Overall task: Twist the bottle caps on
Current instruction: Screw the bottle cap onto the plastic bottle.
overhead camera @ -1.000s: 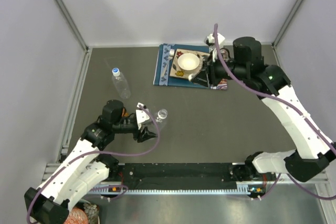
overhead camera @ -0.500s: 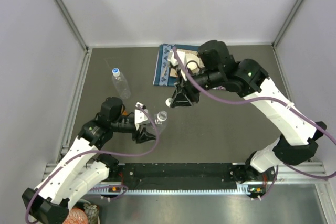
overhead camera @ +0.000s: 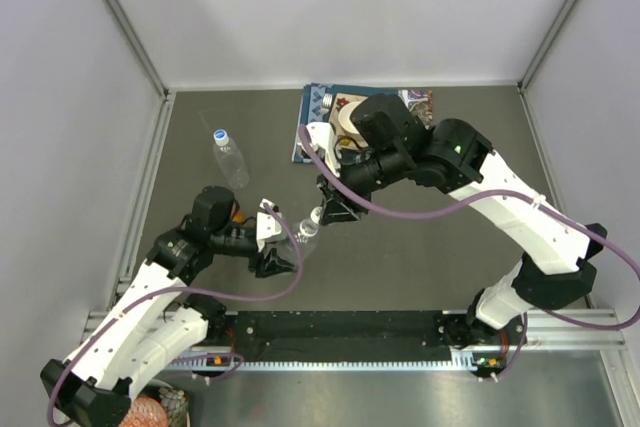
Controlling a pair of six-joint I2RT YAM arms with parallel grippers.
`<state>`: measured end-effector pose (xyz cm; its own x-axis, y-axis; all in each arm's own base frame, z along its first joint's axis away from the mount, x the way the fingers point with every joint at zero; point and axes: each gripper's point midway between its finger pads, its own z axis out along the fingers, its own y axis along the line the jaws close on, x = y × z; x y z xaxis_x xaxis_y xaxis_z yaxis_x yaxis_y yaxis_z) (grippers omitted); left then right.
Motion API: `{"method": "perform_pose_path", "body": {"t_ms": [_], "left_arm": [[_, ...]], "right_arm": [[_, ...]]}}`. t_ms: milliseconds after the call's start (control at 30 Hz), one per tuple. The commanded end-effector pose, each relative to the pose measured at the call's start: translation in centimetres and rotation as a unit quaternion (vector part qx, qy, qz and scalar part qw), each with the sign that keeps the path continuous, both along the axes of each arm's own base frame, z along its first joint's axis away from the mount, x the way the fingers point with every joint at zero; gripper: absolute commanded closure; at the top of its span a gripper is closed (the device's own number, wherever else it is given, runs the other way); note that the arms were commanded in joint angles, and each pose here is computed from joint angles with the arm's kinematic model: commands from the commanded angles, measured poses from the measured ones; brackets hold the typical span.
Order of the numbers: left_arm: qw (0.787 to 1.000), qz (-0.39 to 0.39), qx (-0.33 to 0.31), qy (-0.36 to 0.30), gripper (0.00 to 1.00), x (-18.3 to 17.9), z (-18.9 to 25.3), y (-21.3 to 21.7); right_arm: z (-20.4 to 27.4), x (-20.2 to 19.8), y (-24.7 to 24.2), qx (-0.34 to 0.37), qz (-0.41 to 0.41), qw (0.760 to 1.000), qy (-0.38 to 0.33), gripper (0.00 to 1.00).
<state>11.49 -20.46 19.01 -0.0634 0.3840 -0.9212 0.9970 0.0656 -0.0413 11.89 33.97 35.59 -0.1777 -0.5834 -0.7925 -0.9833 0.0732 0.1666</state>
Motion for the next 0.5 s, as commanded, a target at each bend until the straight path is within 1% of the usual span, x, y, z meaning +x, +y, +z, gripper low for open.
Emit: {"method": "perform_pose_path", "body": {"t_ms": [0, 467], "left_arm": [[0.999, -0.019, -0.018, -0.022, 0.93, -0.1, 1.8, -0.5], [0.999, -0.013, -0.019, -0.025, 0.93, 0.1, 2.1, -0.5]], "right_arm": [[1.0, -0.2, 0.4, 0.010, 0.011, 1.000, -0.022, 0.74], [1.2, -1.2, 1.3, 0.021, 0.027, 0.999, -0.021, 0.75]]}}
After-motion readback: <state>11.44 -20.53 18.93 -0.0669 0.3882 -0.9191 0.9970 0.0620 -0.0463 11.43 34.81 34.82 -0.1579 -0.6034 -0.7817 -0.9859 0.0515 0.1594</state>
